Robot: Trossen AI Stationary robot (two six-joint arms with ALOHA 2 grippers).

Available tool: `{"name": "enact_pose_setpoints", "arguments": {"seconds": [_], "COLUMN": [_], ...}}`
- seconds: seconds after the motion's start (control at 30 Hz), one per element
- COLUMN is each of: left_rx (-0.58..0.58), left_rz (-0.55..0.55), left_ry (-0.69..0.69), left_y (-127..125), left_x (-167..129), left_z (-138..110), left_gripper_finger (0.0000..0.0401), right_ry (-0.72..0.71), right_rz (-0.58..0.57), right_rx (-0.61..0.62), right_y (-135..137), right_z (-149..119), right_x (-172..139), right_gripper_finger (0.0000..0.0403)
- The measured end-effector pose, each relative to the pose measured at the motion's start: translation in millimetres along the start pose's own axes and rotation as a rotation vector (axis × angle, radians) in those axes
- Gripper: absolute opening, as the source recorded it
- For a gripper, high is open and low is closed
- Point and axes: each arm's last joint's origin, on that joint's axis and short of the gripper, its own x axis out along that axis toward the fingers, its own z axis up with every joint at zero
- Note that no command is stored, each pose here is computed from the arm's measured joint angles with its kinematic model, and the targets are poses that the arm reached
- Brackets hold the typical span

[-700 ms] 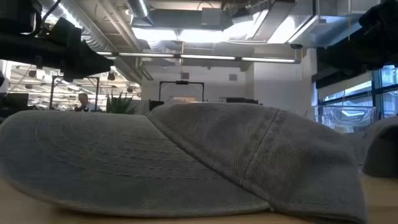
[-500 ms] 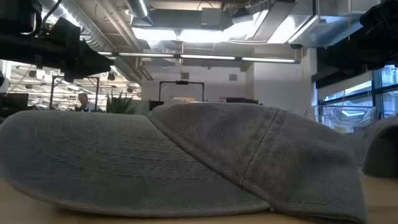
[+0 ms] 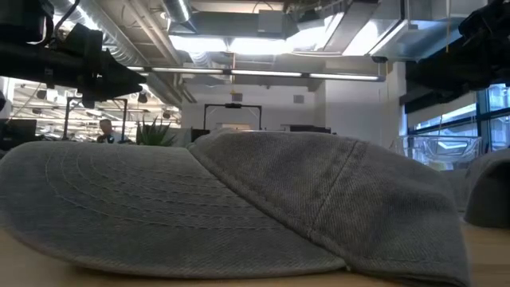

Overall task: Pick & Place hat
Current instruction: Put the right gray cap into the left transparent bin

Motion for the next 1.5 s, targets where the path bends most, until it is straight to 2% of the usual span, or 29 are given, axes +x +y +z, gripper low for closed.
{"name": "enact_pose_setpoints", "arguments": {"seconds": [0.2, 0.47, 0.63, 0.8, 0.97, 1.03, 1.23, 1.37, 1.5], "left_rx": [-0.002, -0.026, -0.026, -0.026, -0.026, -0.026, -0.052, -0.055, -0.054], "left_rz": [0.007, -0.015, -0.018, -0.019, -0.019, -0.025, -0.111, -0.177, -0.175], "left_ry": [-0.002, 0.003, 0.004, 0.004, 0.005, 0.006, 0.031, 0.050, 0.049], "left_y": [0, 0, -1, -1, -1, -1, -3, -5, -5], "left_x": [0, 0, 0, 0, 0, 0, 0, 0, 0], "left_z": [0, 0, 0, 0, 0, 0, -1, -1, -1], "left_gripper_finger": [0.0163, 0.0208, 0.0214, 0.0213, 0.0213, 0.0212, 0.0214, 0.0212, 0.0210], "right_ry": [-0.007, -0.014, -0.015, -0.016, -0.034, -0.033, -0.053, -0.056, -0.028], "right_rz": [-0.099, -0.212, -0.220, -0.235, -0.374, -0.345, -0.124, -0.100, -0.087], "right_rx": [0.014, 0.011, 0.013, 0.020, 0.066, 0.073, 0.126, 0.095, 0.032], "right_y": [-3, -6, -6, -7, -11, -10, -3, -2, 3], "right_z": [0, 0, 0, 0, 1, 1, 7, 24, 52], "right_x": [0, -1, -1, -1, -2, -2, 0, 0, 4], "right_gripper_finger": [0.0178, 0.0178, 0.0180, 0.0222, 0.0281, 0.0296, 0.0307, 0.0307, 0.0307]}}
